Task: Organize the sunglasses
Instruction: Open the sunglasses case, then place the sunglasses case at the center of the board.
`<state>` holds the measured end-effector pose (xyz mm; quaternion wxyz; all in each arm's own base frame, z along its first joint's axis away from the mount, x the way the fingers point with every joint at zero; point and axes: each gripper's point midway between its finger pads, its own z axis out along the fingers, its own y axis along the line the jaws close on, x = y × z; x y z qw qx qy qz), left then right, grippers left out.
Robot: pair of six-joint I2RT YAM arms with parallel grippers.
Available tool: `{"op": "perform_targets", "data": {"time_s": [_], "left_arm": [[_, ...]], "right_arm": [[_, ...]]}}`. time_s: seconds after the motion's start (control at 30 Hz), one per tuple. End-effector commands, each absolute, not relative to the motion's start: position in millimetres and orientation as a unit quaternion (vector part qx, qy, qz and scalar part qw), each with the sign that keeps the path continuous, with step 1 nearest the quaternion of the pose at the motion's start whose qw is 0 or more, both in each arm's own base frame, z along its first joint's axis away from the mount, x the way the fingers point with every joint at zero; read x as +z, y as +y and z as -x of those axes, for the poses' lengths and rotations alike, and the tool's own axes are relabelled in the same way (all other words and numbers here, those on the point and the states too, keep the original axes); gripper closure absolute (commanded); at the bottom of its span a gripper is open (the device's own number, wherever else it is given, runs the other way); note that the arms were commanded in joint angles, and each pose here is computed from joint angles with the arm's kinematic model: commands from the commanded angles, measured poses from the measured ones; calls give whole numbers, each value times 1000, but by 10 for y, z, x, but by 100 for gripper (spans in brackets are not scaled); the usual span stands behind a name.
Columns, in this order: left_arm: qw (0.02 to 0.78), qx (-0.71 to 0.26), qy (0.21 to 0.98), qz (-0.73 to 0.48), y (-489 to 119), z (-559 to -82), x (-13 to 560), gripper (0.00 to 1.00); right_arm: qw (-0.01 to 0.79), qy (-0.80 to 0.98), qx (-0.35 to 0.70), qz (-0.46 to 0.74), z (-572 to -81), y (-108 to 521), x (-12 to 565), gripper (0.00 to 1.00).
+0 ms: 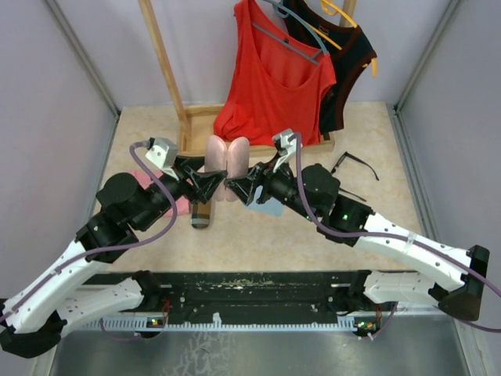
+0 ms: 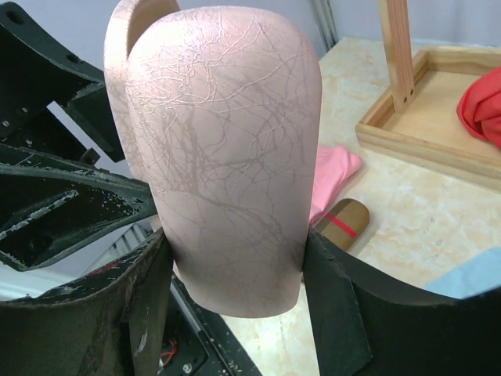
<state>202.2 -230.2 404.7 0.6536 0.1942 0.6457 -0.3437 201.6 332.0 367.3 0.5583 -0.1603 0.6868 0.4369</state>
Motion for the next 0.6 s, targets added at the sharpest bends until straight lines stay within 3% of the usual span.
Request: {"op": "perform_targets", "data": {"time_s": [0.0,0.1,0.33,0.57], "left_arm": [[654,-408,604,-202,-2327,-1744,4409,61],[653,-415,602,-195,-2291,-1712,4435,39],[616,-441,618,-209,-2359,-1589,4345,15],[587,-430,661,-184,-2322,-1625,4046,10]], "right_arm": [[598,703,369,113,-2324,3145,3644,100],[616,690,356,133,-2312,3087,3631,100],[691,649,262,181,-2345,2672,3342,100],[698,651,169,244,-2372,2395,3044,100]]}}
